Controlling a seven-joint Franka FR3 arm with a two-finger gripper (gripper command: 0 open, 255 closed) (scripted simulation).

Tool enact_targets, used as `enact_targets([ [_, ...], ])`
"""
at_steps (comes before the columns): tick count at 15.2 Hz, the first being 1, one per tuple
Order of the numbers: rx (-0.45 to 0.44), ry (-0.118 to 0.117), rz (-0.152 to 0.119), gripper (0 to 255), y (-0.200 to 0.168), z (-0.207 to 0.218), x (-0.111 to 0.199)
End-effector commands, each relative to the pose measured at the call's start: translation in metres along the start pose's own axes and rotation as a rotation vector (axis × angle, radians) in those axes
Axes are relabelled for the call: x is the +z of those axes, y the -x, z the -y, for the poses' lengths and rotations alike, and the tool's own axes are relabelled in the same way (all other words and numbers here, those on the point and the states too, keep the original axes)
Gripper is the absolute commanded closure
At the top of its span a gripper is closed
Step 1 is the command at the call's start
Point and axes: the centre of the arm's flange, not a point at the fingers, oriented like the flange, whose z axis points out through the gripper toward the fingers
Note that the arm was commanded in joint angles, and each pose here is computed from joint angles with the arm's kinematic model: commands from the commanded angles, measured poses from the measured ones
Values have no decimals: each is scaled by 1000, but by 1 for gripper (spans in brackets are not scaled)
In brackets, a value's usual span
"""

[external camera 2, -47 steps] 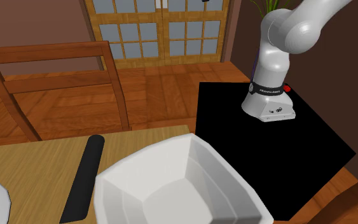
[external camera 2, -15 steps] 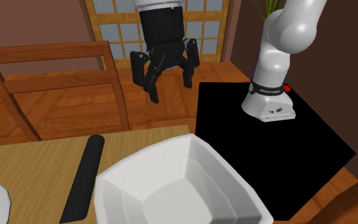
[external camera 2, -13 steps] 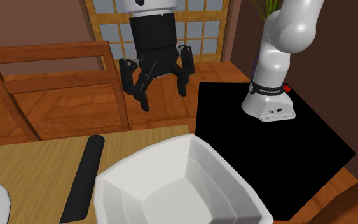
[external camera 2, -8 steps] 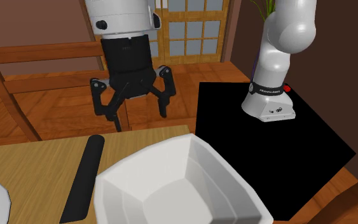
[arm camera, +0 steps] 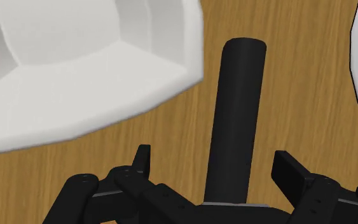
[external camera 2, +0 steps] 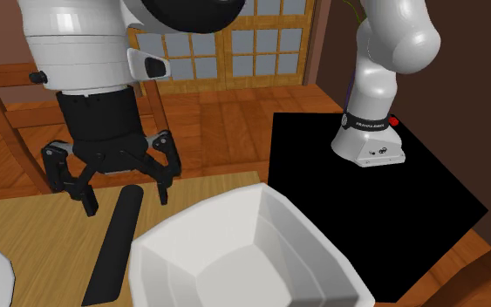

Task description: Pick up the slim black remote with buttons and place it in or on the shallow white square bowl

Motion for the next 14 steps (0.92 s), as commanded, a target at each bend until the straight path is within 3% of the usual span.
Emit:
enact_targets([
  [1,65,-17,3,0,3,25,13],
  [9,72,-19,3,0,3,28,54],
  [14,72,-19,3,0,3,28,54],
])
